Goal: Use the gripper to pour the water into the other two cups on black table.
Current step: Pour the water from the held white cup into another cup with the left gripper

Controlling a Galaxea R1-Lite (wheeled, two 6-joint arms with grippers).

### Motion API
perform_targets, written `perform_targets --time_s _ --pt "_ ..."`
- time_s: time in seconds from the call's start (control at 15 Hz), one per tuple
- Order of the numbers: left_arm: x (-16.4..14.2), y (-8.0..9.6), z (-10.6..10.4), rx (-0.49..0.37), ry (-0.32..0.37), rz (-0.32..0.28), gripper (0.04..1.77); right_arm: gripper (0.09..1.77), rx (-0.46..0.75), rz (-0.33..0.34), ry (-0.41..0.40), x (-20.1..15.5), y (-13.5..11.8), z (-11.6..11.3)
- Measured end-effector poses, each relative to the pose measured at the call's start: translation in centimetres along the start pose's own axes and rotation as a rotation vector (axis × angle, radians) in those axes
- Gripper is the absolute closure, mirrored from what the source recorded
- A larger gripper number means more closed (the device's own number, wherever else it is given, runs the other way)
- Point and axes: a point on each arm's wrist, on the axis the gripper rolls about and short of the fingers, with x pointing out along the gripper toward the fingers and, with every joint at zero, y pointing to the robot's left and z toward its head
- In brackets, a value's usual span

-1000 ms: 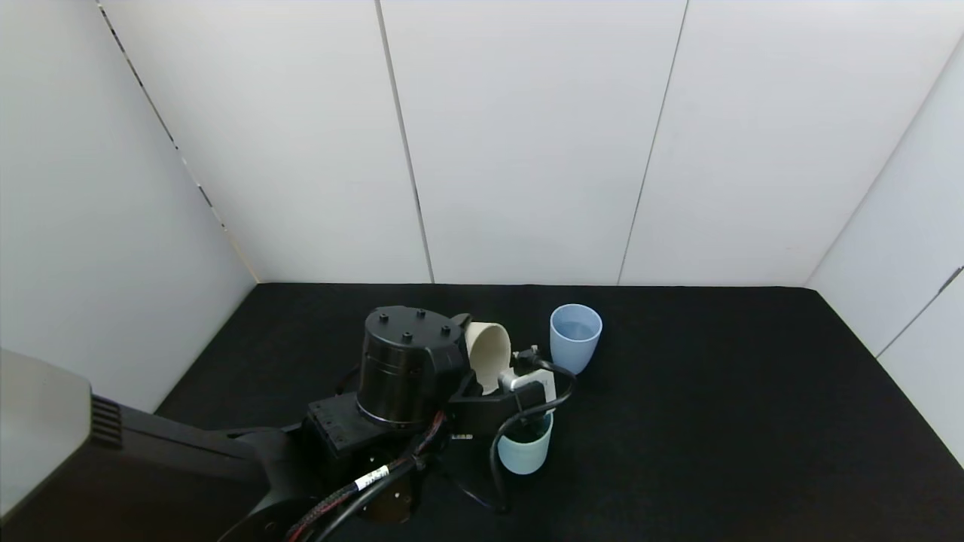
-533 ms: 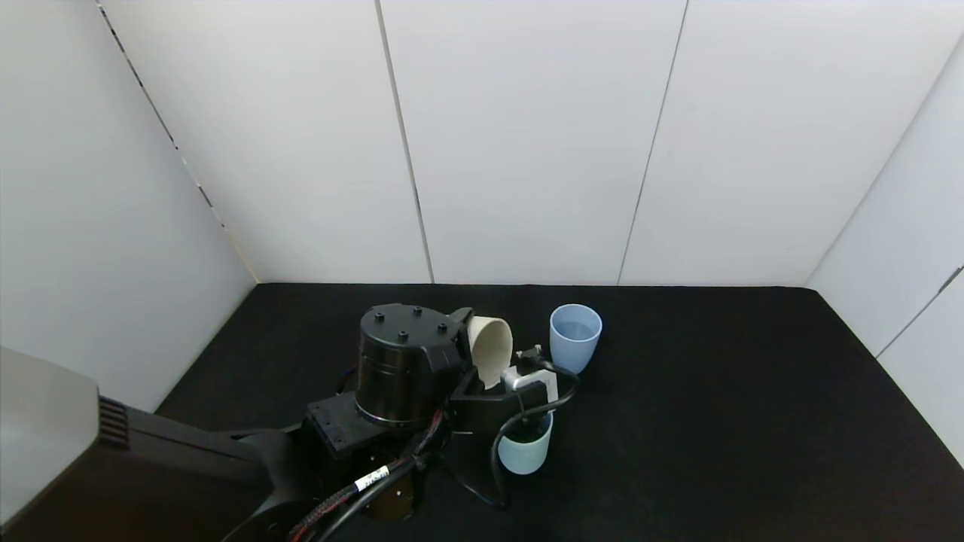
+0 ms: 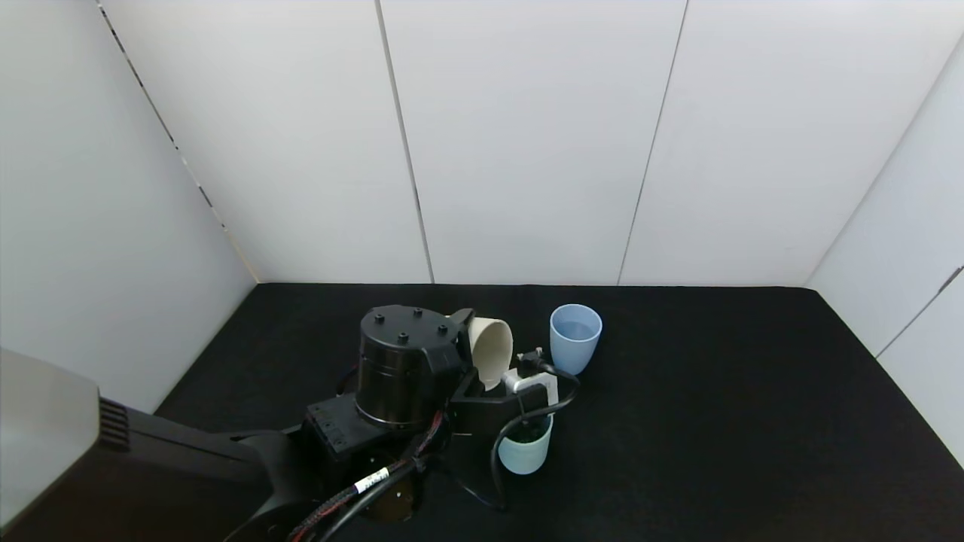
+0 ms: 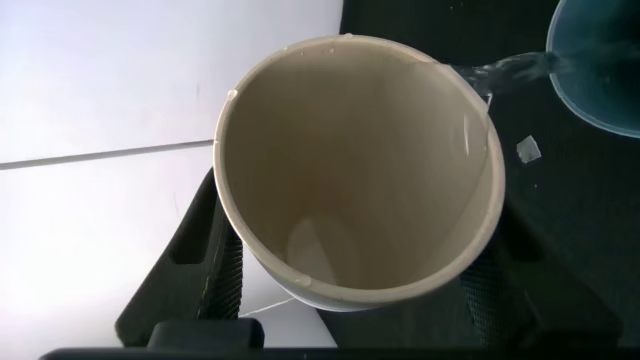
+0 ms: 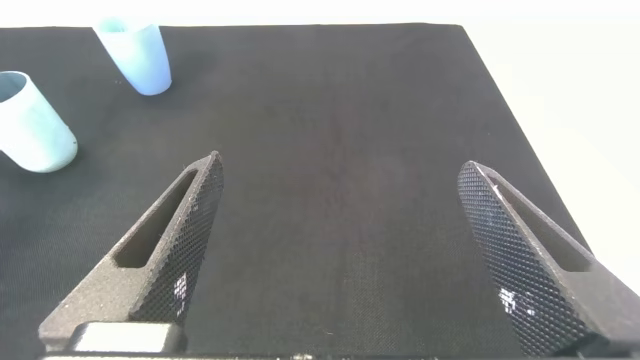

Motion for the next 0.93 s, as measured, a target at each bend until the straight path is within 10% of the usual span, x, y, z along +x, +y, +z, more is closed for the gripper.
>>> perform_targets --time_s 0.93 --pt "-0.37 0.07 0.60 0.042 -0.018 0.014 0.59 0.15 0.000 0.000 0.000 0.00 0.00 0.00"
